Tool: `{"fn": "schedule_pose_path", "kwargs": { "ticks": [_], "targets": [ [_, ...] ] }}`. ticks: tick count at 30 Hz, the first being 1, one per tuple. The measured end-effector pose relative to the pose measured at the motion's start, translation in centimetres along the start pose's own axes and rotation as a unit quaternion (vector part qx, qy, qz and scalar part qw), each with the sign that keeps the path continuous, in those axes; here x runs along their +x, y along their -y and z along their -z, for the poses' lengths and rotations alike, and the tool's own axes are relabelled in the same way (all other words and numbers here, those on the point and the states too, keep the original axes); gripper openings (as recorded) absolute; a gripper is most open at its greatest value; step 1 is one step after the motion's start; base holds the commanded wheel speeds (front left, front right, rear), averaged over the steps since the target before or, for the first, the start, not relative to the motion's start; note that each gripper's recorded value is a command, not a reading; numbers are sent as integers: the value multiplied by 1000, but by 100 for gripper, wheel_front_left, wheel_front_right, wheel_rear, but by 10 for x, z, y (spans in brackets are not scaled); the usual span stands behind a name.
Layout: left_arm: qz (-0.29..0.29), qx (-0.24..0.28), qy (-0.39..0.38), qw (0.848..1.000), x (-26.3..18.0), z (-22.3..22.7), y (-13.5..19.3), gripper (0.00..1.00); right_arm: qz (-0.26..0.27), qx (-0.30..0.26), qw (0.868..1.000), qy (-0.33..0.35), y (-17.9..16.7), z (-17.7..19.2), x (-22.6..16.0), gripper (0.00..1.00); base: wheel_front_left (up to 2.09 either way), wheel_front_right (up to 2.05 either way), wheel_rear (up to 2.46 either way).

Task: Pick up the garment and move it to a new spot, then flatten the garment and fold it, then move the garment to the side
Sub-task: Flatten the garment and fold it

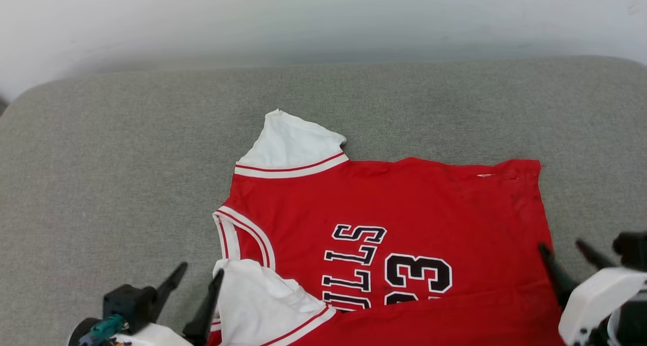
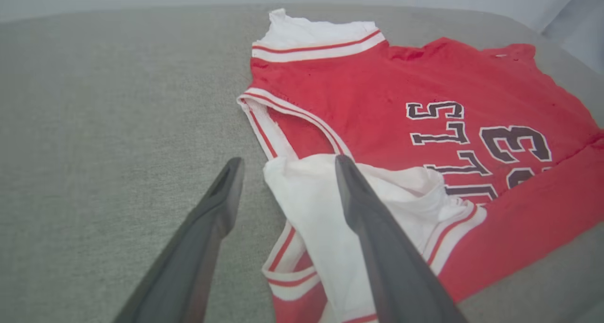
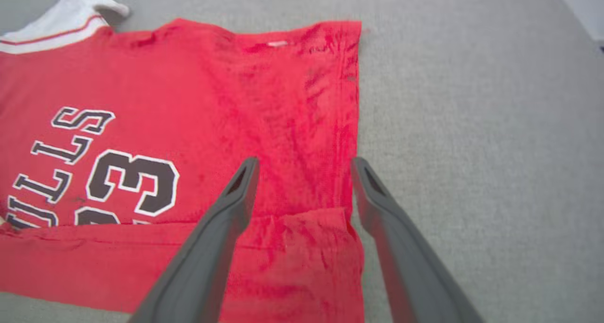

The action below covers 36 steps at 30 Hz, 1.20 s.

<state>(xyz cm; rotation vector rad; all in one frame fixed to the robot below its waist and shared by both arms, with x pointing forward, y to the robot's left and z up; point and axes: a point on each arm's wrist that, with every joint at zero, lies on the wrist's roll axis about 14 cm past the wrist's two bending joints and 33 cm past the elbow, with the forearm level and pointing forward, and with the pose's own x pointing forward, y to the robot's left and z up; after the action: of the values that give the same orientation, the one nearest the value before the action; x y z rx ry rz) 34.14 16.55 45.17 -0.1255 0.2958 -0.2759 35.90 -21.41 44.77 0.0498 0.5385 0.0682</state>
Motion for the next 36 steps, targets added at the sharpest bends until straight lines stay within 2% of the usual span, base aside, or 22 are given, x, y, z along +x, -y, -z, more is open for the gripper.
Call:
{"fn": "schedule_pose_path", "kwargs": {
  "ticks": [2,6,10,16,21,25,28,30,33,36],
  "targets": [
    [-9,3,40,999,4,-15,-3,100,-2,-1,998,63,-2,-29,0,100,0,0,0],
    [-17,11,102,995,9,-44,-2,100,-16,-14,990,136,-13,-53,-5,100,0,0,0],
    [-22,23,197,980,10,-95,3,100,-28,-23,979,201,-23,-73,-10,100,0,0,0],
    [-11,28,240,970,7,-113,9,100,-29,-9,956,291,-32,-93,-21,100,0,0,0],
    [16,35,251,967,19,-120,12,100,-21,-3,943,332,-33,-104,-25,100,0,0,0],
    [37,34,256,965,40,-131,5,100,-8,-9,943,333,-27,-103,-21,100,0,0,0],
    [59,76,243,965,64,-147,-2,100,-2,-18,944,329,-25,-103,-14,100,0,0,0],
    [71,83,243,964,82,-163,-5,100,2,-19,945,326,-23,-103,-8,100,0,0,0],
    [86,106,210,968,115,-174,-12,100,5,-15,946,323,-21,-101,1,100,0,0,0],
    [113,129,136,976,150,-164,-11,100,10,-12,949,314,-20,-94,10,100,0,0,0]
  ]
}}
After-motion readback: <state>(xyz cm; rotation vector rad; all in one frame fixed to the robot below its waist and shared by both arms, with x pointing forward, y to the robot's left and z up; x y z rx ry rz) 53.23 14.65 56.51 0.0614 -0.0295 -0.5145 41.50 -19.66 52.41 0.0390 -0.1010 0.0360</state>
